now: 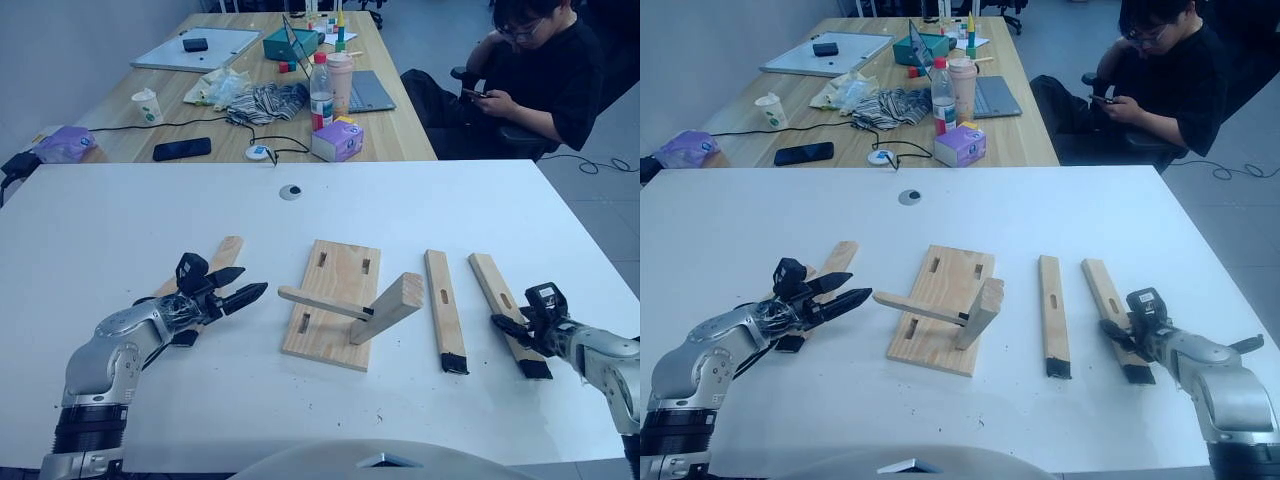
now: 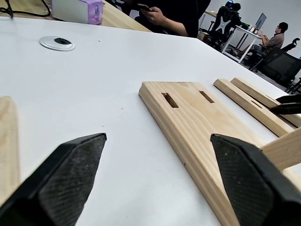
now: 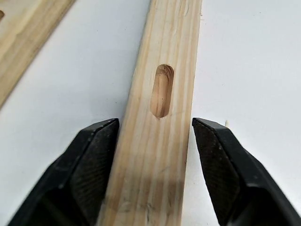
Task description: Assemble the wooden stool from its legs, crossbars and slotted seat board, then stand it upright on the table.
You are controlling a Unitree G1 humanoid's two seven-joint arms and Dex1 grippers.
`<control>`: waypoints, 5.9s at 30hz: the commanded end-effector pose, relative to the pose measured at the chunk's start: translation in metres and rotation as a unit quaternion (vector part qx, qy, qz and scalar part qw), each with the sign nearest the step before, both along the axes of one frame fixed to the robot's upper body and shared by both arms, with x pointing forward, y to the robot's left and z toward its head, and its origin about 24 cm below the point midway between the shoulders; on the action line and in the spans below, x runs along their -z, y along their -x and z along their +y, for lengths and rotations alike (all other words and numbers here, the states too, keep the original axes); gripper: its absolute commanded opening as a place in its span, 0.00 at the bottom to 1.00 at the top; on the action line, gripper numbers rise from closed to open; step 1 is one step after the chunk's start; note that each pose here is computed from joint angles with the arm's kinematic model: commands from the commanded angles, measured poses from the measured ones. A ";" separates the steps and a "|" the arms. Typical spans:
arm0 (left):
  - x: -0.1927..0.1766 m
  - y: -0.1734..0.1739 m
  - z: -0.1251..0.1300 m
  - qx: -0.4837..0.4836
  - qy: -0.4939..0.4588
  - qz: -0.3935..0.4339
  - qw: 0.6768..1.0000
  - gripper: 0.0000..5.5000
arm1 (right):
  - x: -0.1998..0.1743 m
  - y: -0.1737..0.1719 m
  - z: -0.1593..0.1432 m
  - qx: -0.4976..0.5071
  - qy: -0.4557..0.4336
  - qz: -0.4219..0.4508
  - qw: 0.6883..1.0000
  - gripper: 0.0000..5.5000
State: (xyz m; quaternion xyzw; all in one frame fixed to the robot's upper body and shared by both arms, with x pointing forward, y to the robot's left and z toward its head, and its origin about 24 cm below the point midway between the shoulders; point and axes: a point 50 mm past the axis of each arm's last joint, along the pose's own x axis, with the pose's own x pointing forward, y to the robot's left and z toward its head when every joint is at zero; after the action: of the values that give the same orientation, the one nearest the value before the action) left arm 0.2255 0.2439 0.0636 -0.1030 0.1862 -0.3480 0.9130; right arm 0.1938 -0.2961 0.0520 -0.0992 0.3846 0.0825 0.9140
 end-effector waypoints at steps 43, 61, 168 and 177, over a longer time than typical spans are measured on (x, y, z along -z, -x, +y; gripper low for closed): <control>-0.097 -0.049 -0.078 0.287 0.276 -0.096 0.912 0.41 | -0.103 -0.071 0.214 -0.475 -0.421 -0.327 0.700 0.38; -0.047 -0.050 -0.019 0.180 0.198 -0.060 0.962 0.38 | -0.101 -0.099 0.151 -0.408 -0.324 -0.324 0.789 0.59; -0.044 -0.005 -0.006 0.377 -0.078 -0.090 0.919 0.37 | -0.161 -0.068 0.283 -0.673 -0.024 0.028 0.739 0.41; -0.045 -0.006 -0.008 0.382 -0.082 -0.088 0.916 0.37 | -0.143 -0.064 0.286 -0.680 -0.015 0.049 0.731 0.12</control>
State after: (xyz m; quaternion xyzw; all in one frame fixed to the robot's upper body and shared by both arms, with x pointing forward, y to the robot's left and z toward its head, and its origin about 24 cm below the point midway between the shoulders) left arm 0.2379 0.2343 0.1329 0.1012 0.0895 -0.6666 0.7331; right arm 0.2593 -0.0127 0.2022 -0.3087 0.2515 0.6955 0.5981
